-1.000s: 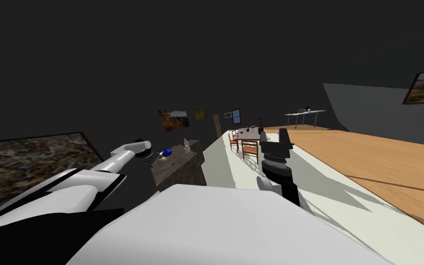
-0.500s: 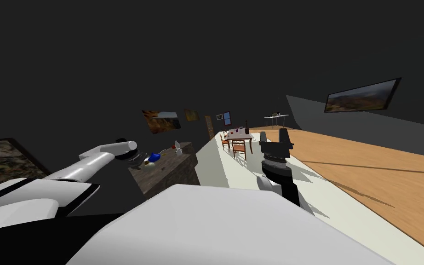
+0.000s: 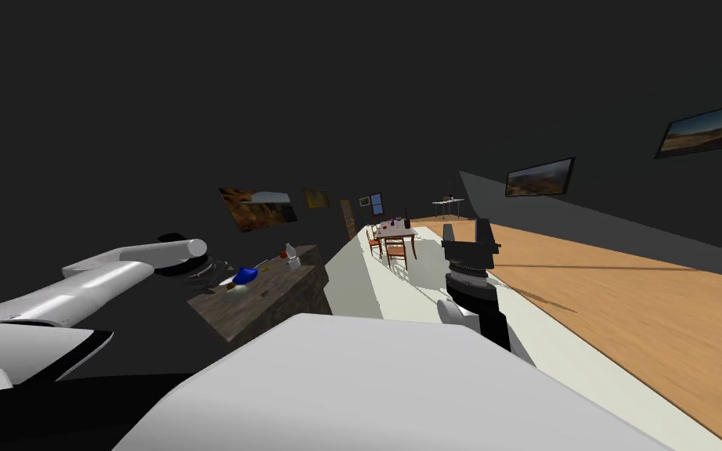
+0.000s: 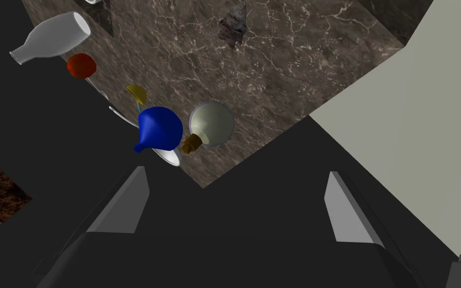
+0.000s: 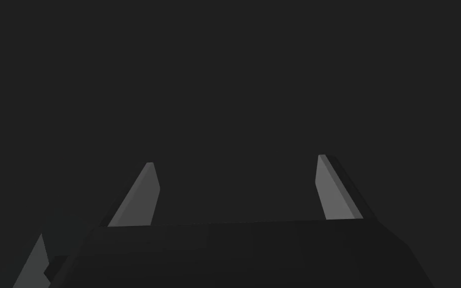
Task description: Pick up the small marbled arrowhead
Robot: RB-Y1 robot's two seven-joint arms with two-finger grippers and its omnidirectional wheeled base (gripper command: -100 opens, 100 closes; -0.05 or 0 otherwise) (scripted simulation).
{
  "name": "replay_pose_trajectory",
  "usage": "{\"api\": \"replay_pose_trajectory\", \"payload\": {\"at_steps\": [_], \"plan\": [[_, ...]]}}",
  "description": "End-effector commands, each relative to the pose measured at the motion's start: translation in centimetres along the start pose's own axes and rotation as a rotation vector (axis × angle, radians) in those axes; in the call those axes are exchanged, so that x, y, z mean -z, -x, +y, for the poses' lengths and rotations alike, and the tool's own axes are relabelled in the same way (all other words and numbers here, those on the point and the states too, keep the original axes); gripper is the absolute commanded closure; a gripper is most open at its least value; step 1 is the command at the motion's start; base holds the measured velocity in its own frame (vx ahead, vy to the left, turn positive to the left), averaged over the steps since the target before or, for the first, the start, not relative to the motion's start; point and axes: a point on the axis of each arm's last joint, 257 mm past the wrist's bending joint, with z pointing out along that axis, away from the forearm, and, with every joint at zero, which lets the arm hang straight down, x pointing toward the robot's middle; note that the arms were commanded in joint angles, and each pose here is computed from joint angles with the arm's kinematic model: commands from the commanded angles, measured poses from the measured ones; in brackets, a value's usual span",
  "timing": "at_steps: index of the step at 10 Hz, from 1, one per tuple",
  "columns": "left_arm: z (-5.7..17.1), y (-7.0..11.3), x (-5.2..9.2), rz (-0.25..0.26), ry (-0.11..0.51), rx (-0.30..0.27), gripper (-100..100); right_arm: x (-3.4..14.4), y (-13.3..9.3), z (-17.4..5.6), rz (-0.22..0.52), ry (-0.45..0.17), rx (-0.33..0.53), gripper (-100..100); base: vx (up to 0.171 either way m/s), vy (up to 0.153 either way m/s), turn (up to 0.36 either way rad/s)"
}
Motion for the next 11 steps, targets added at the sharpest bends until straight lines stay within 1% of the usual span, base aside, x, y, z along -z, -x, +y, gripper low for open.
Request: {"api": "replay_pose_trajectory", "payload": {"at_steps": [1,2,3,4,5,6,7,8,9,10,11], "plan": [[1.5,2.9,1.0,-0.054,0.032,0.004,-100,0.0,0.0,0.0,0.000,0.000,0.000,0,-0.002,-0.021,-0.026],[-0.1,2.5,2.3,-0.039,-0.022,0.022,-100,0.0,0.0,0.0,0.000,0.000,0.000,0,-0.032,-0.117,-0.303],[1.3,4.0,2.8,-0.059,0.006,0.029,-100,0.0,0.0,0.0,0.000,0.000,0.000,0,-0.072,-0.136,-0.425],[1.7,5.3,3.5,-0.089,0.017,0.025,-100,0.0,0.0,0.0,0.000,0.000,0.000,0,-0.055,-0.071,-0.253],[1.8,6.3,4.3,-0.114,0.021,0.021,-100,0.0,0.0,0.0,0.000,0.000,0.000,0,-0.025,-0.013,-0.012],[1.3,7.0,5.2,-0.133,0.014,0.018,-100,0.0,0.0,0.0,0.000,0.000,0.000,0,-0.005,0.010,0.043],[0.2,6.5,6.3,-0.119,-0.023,0.031,-100,0.0,0.0,0.0,0.000,0.000,0.000,0,-0.045,-0.111,-0.348],[0.7,7.1,6.9,-0.131,-0.008,0.028,-100,0.0,0.0,0.0,0.000,0.000,0.000,0,-0.079,-0.161,-0.447],[1.1,8.5,7.9,-0.172,0.009,0.017,-100,0.0,0.0,0.0,0.000,0.000,0.000,0,-0.052,-0.083,-0.184],[0.4,9.4,9.2,-0.198,-0.001,0.010,-100,0.0,0.0,0.0,0.000,0.000,0.000,0,-0.015,-0.009,0.012],[0.8,8.9,8.5,-0.180,0.001,0.015,-100,0.0,0.0,0.0,0.000,0.000,0.000,0,-0.004,0.003,0.012]]}}
